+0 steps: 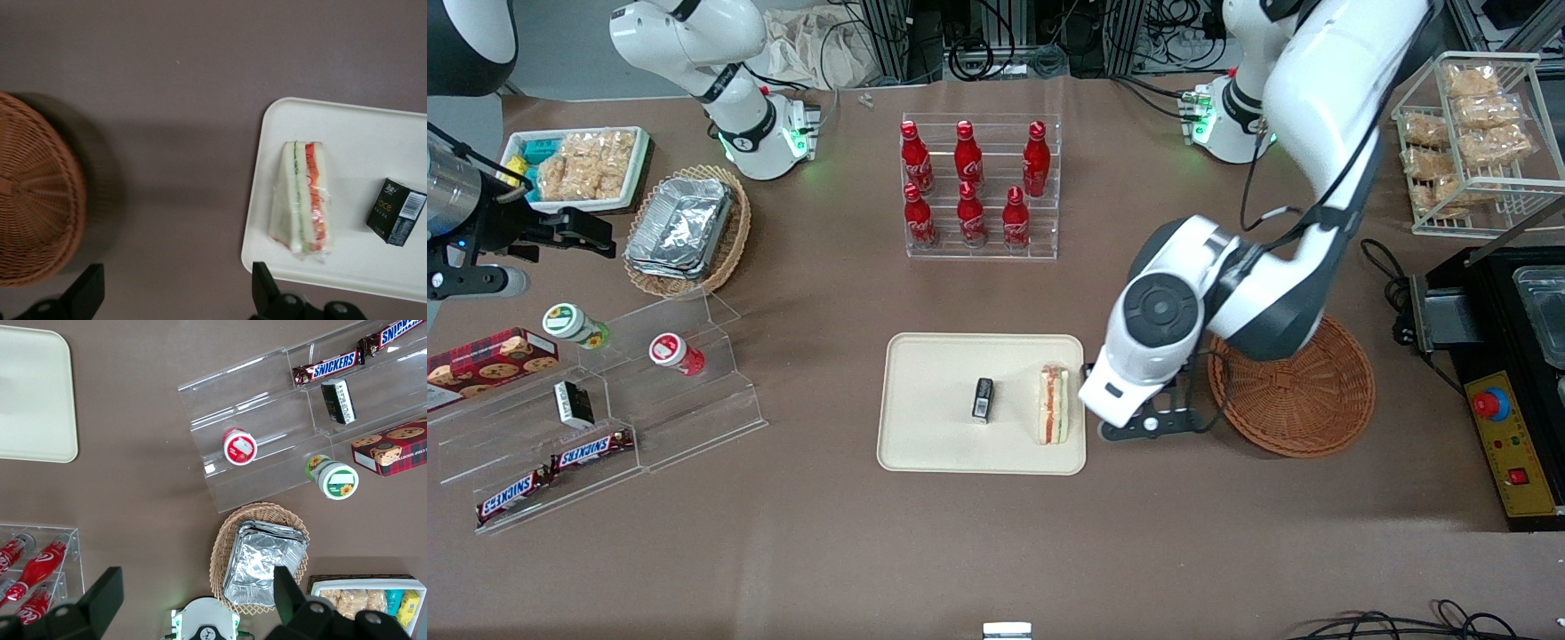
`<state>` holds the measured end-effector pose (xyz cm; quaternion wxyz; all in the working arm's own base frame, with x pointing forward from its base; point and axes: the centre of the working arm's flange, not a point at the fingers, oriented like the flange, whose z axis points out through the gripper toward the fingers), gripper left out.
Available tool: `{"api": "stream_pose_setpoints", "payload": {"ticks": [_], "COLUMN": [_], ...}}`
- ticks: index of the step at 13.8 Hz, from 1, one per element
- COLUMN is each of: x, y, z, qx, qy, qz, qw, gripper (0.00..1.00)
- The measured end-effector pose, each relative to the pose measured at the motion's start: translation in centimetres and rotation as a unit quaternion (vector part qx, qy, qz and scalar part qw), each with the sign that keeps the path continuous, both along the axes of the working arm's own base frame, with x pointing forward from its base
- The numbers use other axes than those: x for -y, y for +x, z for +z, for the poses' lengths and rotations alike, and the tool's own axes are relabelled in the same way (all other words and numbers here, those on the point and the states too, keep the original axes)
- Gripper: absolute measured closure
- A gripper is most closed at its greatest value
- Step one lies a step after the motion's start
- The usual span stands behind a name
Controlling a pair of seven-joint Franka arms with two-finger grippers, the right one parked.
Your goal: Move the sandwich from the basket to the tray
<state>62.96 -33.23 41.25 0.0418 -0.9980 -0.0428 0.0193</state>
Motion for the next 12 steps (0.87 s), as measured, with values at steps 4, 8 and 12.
{"api": "stream_pose_setpoints", "payload": {"ticks": [4,8,12], "x": [-6.9,-12.4,-15.7], "y": [-2.4,-3.9,-3.3], "z": [6.0,9.9,9.8], "qx": [-0.016,-0.024,-0.032], "qy": [-0.023,-0.022,-0.024], "qz": [-0.020,-0.028,-0.018], "qw": [0.9994,0.9991,0.9990], "gripper": [0.00,0.00,0.00]}}
